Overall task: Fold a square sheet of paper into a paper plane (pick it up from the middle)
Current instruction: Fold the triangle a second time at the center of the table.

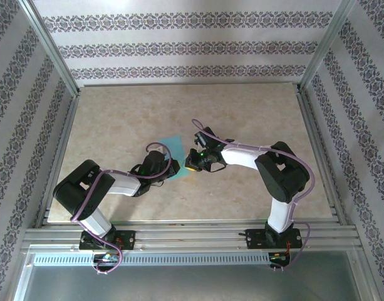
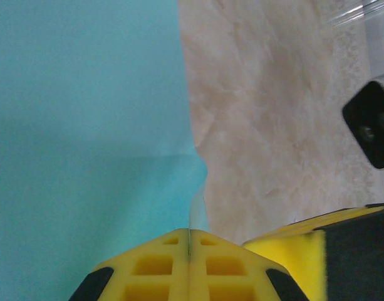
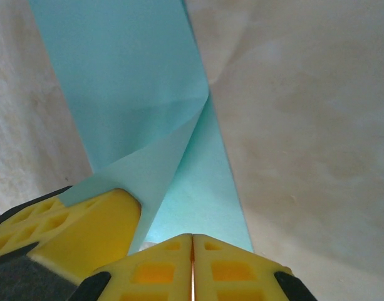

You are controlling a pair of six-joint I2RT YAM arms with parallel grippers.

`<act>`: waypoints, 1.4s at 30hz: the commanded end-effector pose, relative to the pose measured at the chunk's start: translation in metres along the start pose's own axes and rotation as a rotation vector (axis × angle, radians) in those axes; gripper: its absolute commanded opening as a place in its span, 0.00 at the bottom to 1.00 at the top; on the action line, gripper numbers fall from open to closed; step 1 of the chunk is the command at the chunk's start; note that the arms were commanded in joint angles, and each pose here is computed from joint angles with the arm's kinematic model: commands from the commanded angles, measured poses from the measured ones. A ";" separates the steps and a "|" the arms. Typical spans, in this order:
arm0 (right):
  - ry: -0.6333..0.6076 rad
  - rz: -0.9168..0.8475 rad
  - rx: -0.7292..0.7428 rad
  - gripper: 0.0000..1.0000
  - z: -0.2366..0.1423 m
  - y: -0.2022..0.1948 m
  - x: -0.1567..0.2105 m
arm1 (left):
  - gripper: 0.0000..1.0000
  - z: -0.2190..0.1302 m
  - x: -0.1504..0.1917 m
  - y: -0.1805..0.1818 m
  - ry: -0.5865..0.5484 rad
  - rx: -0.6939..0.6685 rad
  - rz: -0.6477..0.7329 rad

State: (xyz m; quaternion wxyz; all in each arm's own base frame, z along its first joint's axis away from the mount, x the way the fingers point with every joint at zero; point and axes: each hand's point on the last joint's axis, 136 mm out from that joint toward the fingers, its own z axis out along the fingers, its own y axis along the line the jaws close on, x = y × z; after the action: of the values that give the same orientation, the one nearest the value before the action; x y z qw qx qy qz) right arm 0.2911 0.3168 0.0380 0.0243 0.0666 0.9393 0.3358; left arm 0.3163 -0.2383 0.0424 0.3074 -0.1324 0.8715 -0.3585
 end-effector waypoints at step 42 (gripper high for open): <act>0.114 0.030 0.143 0.09 0.025 -0.028 0.015 | 0.05 -0.004 -0.020 0.029 0.099 -0.028 0.071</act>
State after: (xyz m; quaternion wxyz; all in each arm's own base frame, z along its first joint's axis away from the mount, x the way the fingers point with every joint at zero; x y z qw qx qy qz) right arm 0.2877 0.3211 0.0159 -0.0148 0.0619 0.9507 0.3036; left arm 0.3267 -0.2119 0.0385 0.2784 -0.0953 0.8882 -0.3529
